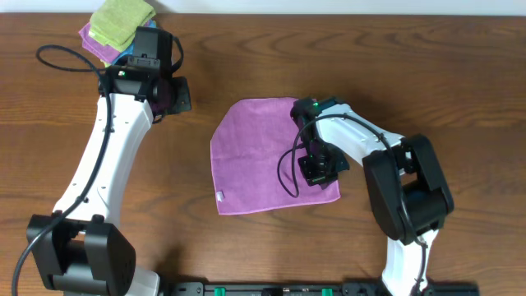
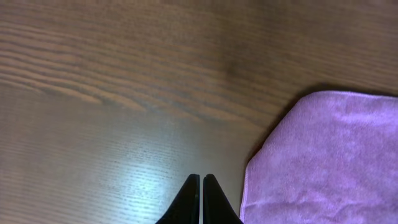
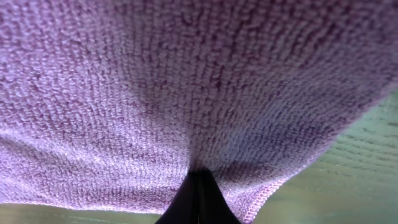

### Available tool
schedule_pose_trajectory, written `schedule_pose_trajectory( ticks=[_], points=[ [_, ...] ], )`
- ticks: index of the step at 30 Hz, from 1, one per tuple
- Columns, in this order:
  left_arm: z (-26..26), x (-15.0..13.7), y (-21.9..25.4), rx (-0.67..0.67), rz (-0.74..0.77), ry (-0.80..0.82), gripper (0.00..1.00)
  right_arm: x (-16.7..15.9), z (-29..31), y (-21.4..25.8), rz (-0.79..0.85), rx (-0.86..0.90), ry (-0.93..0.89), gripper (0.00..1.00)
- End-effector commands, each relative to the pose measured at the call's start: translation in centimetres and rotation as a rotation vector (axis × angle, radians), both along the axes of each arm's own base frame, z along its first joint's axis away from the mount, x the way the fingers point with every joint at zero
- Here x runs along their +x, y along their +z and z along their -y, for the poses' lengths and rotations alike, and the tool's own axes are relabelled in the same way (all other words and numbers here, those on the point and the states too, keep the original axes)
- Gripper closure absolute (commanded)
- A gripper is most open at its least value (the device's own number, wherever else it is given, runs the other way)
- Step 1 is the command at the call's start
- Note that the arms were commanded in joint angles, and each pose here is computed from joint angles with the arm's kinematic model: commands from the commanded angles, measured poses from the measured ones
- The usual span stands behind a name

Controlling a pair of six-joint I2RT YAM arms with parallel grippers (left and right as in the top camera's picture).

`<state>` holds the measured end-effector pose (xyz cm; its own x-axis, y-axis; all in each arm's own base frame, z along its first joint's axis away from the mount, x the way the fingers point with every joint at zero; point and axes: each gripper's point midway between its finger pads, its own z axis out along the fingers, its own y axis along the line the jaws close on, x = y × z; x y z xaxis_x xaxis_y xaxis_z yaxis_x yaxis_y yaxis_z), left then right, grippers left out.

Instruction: Fold the cloth

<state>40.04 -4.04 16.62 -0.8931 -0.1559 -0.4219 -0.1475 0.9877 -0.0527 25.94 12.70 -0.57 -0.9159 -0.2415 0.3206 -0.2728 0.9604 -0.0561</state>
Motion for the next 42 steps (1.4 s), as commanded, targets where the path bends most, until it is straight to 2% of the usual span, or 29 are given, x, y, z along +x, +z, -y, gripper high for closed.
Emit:
schedule_pose_trajectory(
  ticks=[1,4,9,13,17,19,22,25,33,39,42],
  points=[
    [-0.3,-0.6,-1.1,-0.005,-0.021,0.022,0.94,0.0,0.7,-1.3,-0.001,-0.040,-0.036,0.98],
    [0.8,-1.2,-2.8,-0.064,-0.057,-0.004,0.94,0.8,0.1,-0.9,0.033,-0.010,-0.042,0.99],
    [1.6,-2.4,-6.1,-0.137,-0.110,0.047,0.94,2.5,-0.7,1.4,0.123,0.033,-0.041,0.99],
    [3.6,-4.4,-8.6,-0.276,-0.184,0.067,0.94,3.7,-1.2,3.7,0.215,0.078,-0.038,0.99],
    [4.4,-5.7,-10.6,-0.329,-0.220,0.069,0.84,4.1,-1.1,4.3,0.245,0.077,-0.035,0.98],
    [5.0,-6.1,-11.2,-0.372,-0.231,0.056,0.71,4.0,-1.1,4.3,0.241,0.075,-0.035,0.99],
    [5.2,-6.4,-11.8,-0.383,-0.231,0.055,0.59,3.8,-1.0,4.3,0.234,0.074,-0.030,0.98],
    [5.1,-6.2,-11.8,-0.386,-0.220,0.055,0.54,3.4,-0.8,4.4,0.216,0.065,-0.026,0.98],
    [3.9,-5.7,-12.4,-0.406,-0.199,0.124,0.54,3.3,-0.8,5.7,0.239,0.078,-0.020,0.99],
    [3.5,-5.5,-13.5,-0.491,-0.171,0.190,0.53,5.5,-1.3,6.7,0.353,0.103,-0.007,0.99],
    [4.2,-5.4,-13.8,-0.550,-0.156,0.215,0.49,6.9,-2.0,6.8,0.411,0.132,-0.008,0.99]
  ],
)
